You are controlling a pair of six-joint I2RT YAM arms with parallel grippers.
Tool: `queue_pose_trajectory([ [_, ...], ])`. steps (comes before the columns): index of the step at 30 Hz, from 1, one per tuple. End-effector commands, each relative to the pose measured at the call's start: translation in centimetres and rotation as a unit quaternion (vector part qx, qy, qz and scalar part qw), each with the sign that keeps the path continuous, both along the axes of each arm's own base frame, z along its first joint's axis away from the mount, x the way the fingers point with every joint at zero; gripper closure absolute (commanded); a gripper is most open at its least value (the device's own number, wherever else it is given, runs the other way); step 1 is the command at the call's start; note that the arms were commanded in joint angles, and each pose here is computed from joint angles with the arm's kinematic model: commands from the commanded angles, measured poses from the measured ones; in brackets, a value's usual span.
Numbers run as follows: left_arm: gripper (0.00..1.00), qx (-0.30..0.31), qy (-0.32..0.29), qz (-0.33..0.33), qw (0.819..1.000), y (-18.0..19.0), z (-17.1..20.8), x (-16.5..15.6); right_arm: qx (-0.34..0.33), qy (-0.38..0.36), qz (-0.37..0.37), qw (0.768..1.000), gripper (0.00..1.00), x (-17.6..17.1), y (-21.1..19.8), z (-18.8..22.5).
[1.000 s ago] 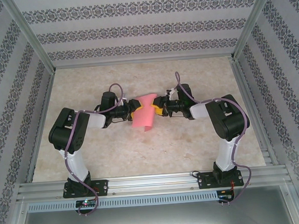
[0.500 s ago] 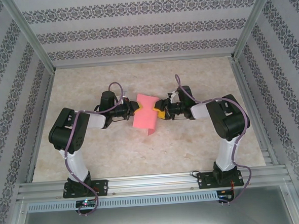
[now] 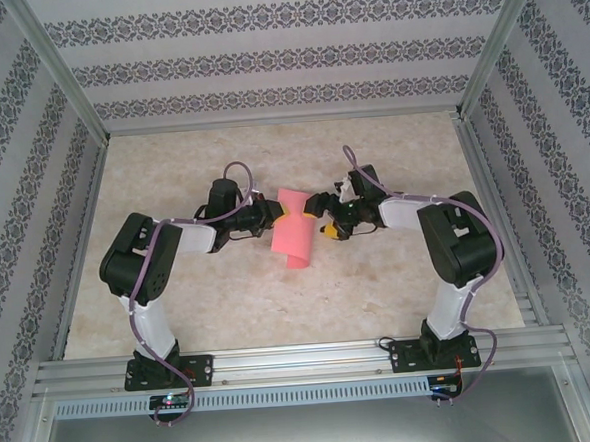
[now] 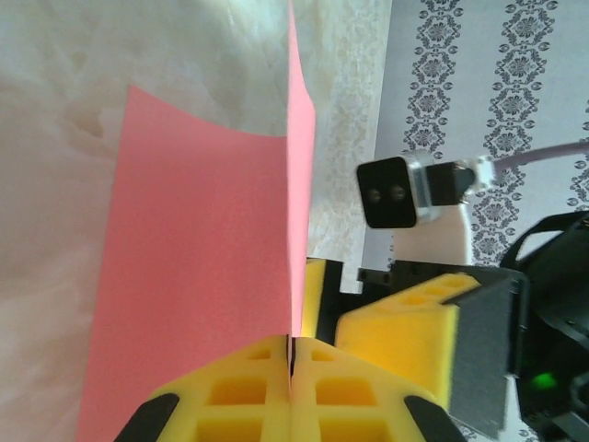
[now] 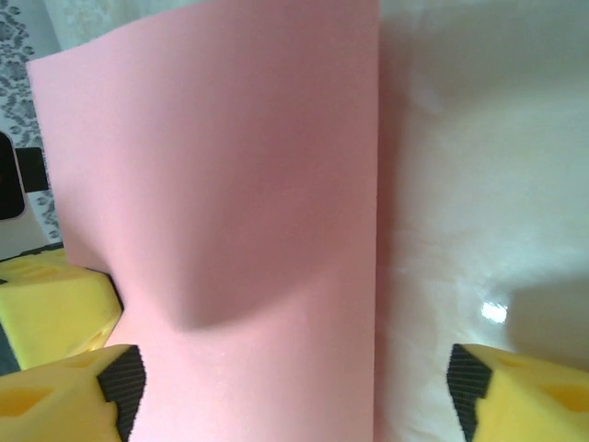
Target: Fold a paper plane with a square sheet of paper (pick it up from the middle)
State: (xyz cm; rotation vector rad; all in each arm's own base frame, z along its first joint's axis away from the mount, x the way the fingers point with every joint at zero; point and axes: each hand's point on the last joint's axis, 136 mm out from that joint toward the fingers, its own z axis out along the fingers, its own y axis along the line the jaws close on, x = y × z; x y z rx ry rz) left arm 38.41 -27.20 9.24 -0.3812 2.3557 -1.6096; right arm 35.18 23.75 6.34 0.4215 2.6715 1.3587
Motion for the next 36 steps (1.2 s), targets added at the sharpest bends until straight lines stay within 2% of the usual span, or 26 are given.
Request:
queue_pose_trajectory([
  [1,1.00,0.021,-0.031,-0.005,0.999,-0.7,1.3,0.2,-0.057,-0.025,-0.016,0.998,0.08,0.1,-2.1,0.9],
  [4,1.00,0.039,-0.035,-0.006,0.999,-1.0,1.2,0.0,-0.095,-0.040,-0.035,0.994,0.02,0.0,-3.6,1.6],
  [8,1.00,0.046,-0.039,-0.014,0.998,-2.1,1.2,-0.3,-0.147,-0.060,-0.067,0.985,0.02,-0.1,-5.8,2.4],
  [13,1.00,0.040,-0.038,-0.037,0.998,-4.5,1.0,-0.5,-0.175,-0.066,-0.083,0.979,0.02,-0.8,-7.1,2.2],
  [21,1.00,0.053,-0.015,-0.050,0.997,-6.5,-0.9,-0.4,-0.169,-0.053,-0.060,0.982,0.04,-2.5,-7.1,1.3],
  [27,1.00,0.088,0.004,-0.035,0.996,-5.6,-2.8,-0.3,-0.132,-0.043,0.002,0.990,0.12,-3.7,-5.1,1.0],
  [36,1.00,0.129,0.015,-0.013,0.991,-4.1,-4.9,-0.7,-0.123,-0.013,0.022,0.992,0.24,-3.1,-2.4,-0.1],
])
